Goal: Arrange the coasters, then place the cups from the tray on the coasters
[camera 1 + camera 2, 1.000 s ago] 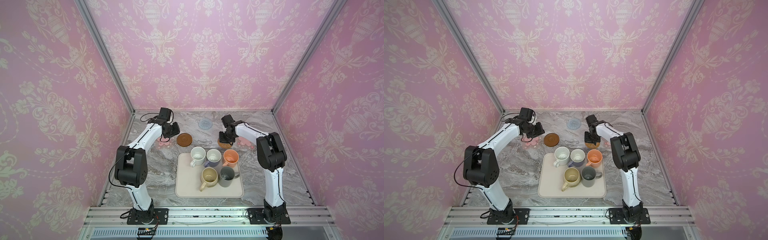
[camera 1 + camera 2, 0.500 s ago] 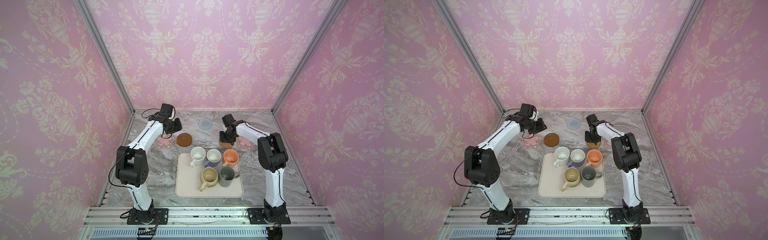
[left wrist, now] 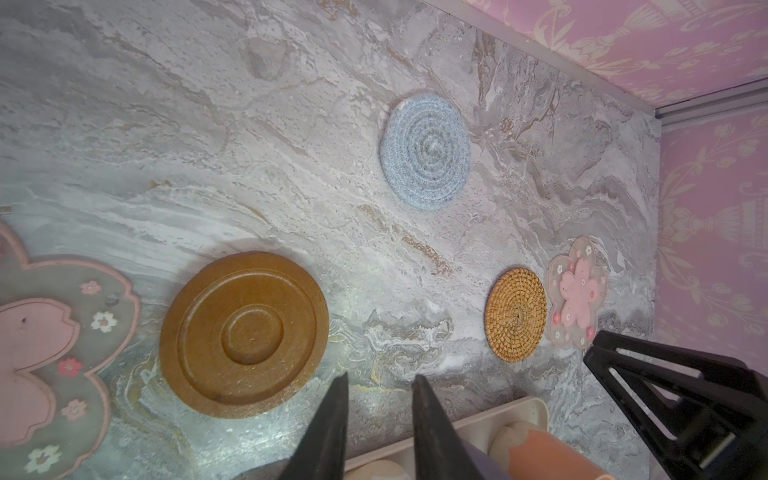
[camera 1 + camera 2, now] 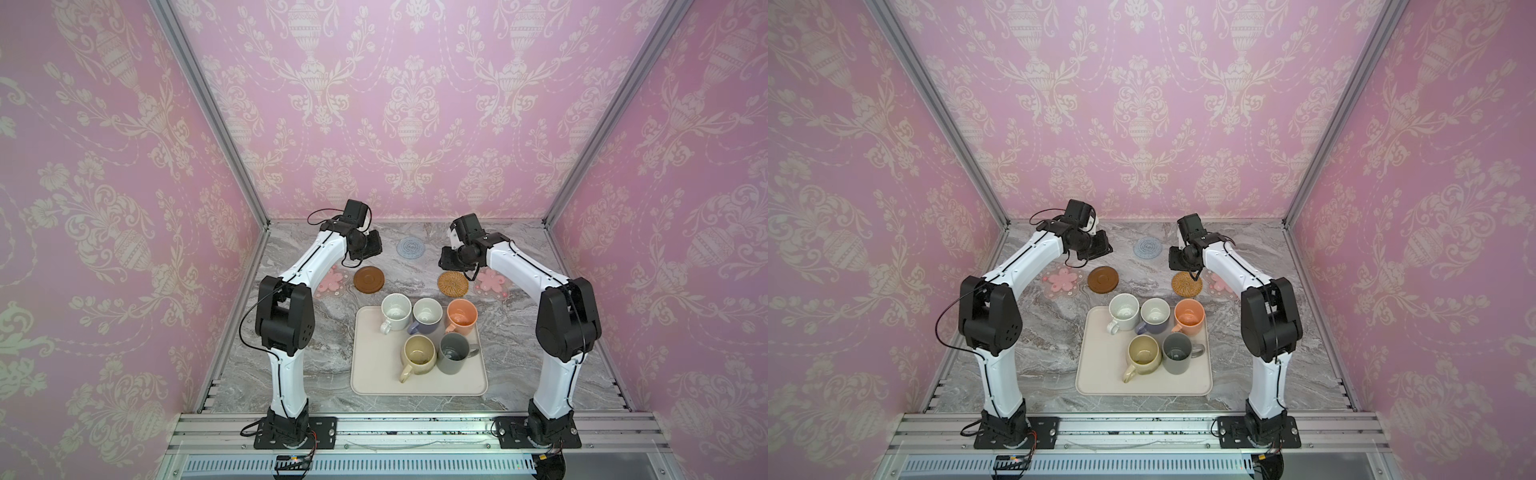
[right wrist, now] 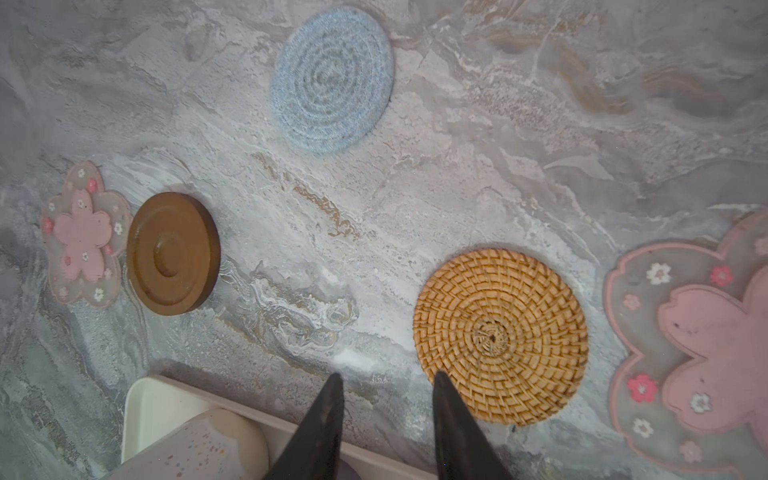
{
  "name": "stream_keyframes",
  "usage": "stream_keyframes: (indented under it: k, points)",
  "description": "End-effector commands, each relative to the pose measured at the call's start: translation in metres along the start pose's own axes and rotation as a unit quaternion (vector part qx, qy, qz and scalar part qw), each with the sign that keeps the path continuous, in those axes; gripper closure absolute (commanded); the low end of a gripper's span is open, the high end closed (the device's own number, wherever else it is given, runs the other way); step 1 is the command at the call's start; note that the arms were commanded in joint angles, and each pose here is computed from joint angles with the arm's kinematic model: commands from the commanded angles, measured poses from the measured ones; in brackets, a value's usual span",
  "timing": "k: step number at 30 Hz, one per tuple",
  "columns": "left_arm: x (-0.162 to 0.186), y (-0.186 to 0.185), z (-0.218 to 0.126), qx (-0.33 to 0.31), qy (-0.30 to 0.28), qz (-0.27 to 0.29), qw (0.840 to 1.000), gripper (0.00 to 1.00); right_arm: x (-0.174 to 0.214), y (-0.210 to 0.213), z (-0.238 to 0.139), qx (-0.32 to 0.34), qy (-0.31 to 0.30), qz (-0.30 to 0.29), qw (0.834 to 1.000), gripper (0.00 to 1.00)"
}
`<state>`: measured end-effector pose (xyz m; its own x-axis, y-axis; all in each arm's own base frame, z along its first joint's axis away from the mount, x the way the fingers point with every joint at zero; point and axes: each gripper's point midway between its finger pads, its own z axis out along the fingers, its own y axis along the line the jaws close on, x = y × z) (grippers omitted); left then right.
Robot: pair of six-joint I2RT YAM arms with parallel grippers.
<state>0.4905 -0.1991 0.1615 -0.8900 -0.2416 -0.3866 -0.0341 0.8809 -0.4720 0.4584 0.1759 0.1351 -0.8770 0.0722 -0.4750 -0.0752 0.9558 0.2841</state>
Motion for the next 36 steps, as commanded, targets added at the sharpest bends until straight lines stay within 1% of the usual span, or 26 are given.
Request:
stream_keyframes:
  k: [1, 7, 11, 12, 18, 22, 32, 36]
  points:
    - [0.005, -0.013, 0.016, 0.007, 0.025, 0.023, 0.999, 0.71, 0.004, -0.004, -0.018, -0.008, -0.006, -0.010, 1.000, 0.60]
    - [-0.008, -0.029, 0.049, 0.013, 0.034, 0.037, 0.999, 0.74, 0.014, -0.024, -0.040, -0.007, -0.016, 0.009, 1.000, 0.58]
    - [-0.016, -0.041, 0.070, 0.021, 0.036, 0.049, 0.998, 0.82, 0.020, -0.043, -0.057, -0.003, -0.027, 0.031, 0.999, 0.58]
    - [-0.017, -0.044, 0.076, 0.023, 0.038, 0.050, 0.998, 0.82, 0.023, -0.048, -0.061, -0.002, -0.029, 0.035, 0.999, 0.58]
    - [-0.024, -0.056, 0.098, 0.033, 0.034, 0.055, 0.997, 0.83, 0.030, -0.067, -0.072, -0.002, -0.038, 0.061, 0.997, 0.56]
    - [-0.026, -0.058, 0.117, 0.050, 0.026, 0.050, 0.997, 0.85, 0.029, -0.067, -0.073, -0.014, -0.043, 0.074, 0.996, 0.56]
    - [-0.018, -0.065, 0.160, 0.088, 0.023, 0.048, 0.995, 0.85, 0.035, -0.074, -0.079, -0.008, -0.040, 0.071, 0.997, 0.55]
    - [-0.018, -0.062, 0.172, 0.088, 0.017, 0.042, 0.995, 0.85, 0.037, -0.079, -0.080, -0.006, -0.040, 0.074, 0.996, 0.55]
